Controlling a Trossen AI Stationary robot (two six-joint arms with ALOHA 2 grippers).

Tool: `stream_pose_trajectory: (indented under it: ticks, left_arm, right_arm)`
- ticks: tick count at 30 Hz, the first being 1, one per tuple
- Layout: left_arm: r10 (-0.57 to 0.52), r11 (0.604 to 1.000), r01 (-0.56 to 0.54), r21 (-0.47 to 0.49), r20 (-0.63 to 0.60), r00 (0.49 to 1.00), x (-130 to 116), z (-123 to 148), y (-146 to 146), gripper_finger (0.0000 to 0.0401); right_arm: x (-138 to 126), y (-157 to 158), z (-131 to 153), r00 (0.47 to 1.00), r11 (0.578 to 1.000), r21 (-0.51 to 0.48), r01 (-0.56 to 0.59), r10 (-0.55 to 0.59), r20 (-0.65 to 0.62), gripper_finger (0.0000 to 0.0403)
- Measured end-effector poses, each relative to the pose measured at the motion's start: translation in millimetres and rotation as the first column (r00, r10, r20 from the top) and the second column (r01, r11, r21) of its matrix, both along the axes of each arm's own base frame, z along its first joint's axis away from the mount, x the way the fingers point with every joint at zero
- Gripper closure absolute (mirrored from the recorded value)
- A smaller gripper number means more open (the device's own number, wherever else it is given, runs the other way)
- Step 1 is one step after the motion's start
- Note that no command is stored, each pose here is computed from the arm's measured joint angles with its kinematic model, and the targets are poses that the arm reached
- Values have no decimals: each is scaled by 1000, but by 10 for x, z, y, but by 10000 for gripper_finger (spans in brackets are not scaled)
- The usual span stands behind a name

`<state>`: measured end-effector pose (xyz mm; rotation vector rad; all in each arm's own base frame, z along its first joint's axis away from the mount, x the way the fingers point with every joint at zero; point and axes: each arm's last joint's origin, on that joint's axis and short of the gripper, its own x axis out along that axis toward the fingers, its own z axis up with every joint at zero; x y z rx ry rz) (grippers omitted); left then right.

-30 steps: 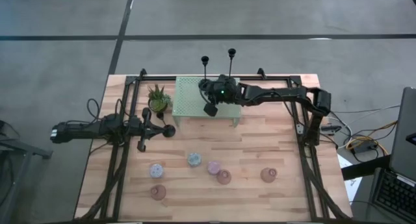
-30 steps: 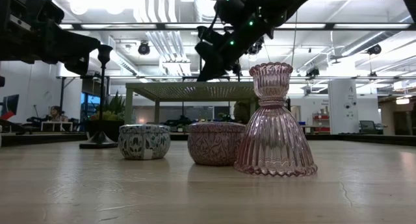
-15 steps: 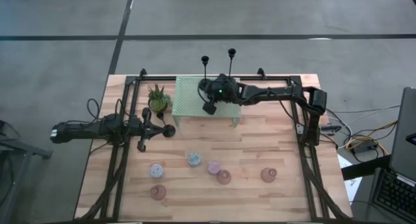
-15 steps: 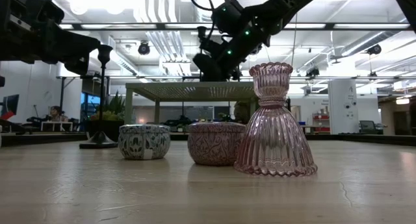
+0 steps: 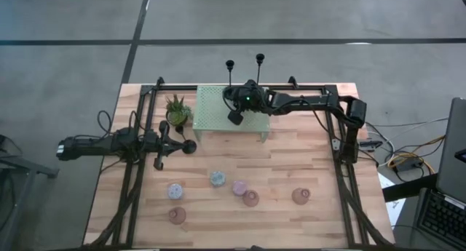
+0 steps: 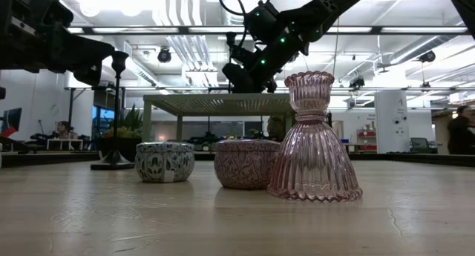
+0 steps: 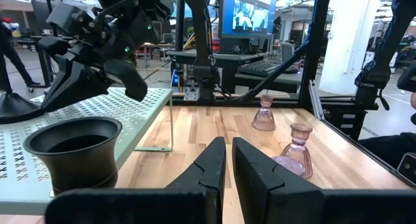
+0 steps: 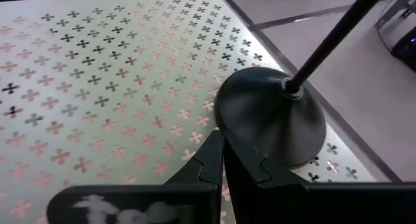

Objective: Pick & Place candle stick holders
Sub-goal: Put the bottom black candle holder on the shelf, then put the black candle holder on the shelf

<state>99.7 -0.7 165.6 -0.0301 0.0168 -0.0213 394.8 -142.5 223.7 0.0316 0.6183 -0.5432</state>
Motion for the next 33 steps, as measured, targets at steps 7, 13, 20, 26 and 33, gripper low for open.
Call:
stream_pose_trajectory:
  ticks: [7,13,20,26,33]
  left_arm:
    - [0,1000,0,0,0,1000,0,0,0,366]
    - [0,1000,0,0,0,1000,0,0,0,366]
    - [1,1000,-1,0,0,1000,0,0,0,366]
    - [0,1000,0,0,0,1000,0,-1,0,366]
    - [0,1000,0,0,0,1000,0,0,0,366]
  right_arm:
    - [47,179,25,999,999,3,-47,47,3,394]
    - [51,452,213,990,991,-9,-131,131,41,394]
    - [-112,924,547,899,907,47,-419,407,163,394]
    - [-483,1421,837,806,850,-24,-526,508,303,394]
    - [-1082,1849,852,673,786,-94,-611,579,460,394]
